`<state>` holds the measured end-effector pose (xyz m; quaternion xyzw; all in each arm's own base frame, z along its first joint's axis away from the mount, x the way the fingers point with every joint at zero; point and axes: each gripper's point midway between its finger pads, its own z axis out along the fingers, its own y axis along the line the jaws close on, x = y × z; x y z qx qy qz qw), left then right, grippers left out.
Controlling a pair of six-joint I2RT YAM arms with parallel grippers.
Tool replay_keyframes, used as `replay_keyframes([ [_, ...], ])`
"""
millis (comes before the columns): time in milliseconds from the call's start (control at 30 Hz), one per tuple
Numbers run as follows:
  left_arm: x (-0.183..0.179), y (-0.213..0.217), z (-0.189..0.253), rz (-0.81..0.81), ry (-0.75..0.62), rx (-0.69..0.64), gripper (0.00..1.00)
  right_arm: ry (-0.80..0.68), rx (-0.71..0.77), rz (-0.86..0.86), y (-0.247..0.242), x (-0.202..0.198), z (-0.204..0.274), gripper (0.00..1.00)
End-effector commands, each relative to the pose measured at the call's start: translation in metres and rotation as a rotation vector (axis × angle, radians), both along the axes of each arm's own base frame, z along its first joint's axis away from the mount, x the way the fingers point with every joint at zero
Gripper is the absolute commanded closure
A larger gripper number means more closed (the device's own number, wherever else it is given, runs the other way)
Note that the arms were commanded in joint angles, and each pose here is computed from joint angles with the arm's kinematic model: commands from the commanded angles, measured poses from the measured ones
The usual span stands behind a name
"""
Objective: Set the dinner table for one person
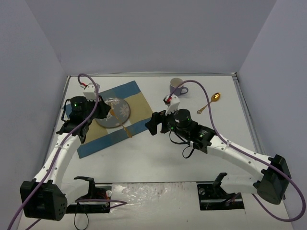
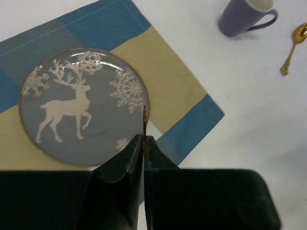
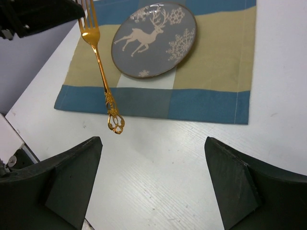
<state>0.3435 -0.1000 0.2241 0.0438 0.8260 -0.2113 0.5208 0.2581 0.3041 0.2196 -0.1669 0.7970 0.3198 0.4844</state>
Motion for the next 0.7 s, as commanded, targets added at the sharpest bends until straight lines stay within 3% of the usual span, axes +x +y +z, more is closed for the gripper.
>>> replay_keyframes([
  [0,0.001,0.033,0.009,-0.018,-0.055,0.152,1.00,-0.103,0.024,-0.059,-0.025,0.004,0.029,0.14],
  [200,0.008,0.099,-0.006,0.061,-0.049,0.225,1.00,-0.087,0.029,-0.061,-0.047,0.006,0.023,0.14],
  [400,0.019,0.121,-0.016,0.005,-0.070,0.228,1.00,-0.061,0.038,-0.052,-0.059,0.009,0.014,0.14],
  [667,0.026,0.147,-0.045,-0.096,0.011,0.285,1.00,-0.041,0.040,-0.061,-0.064,0.010,0.008,0.14],
])
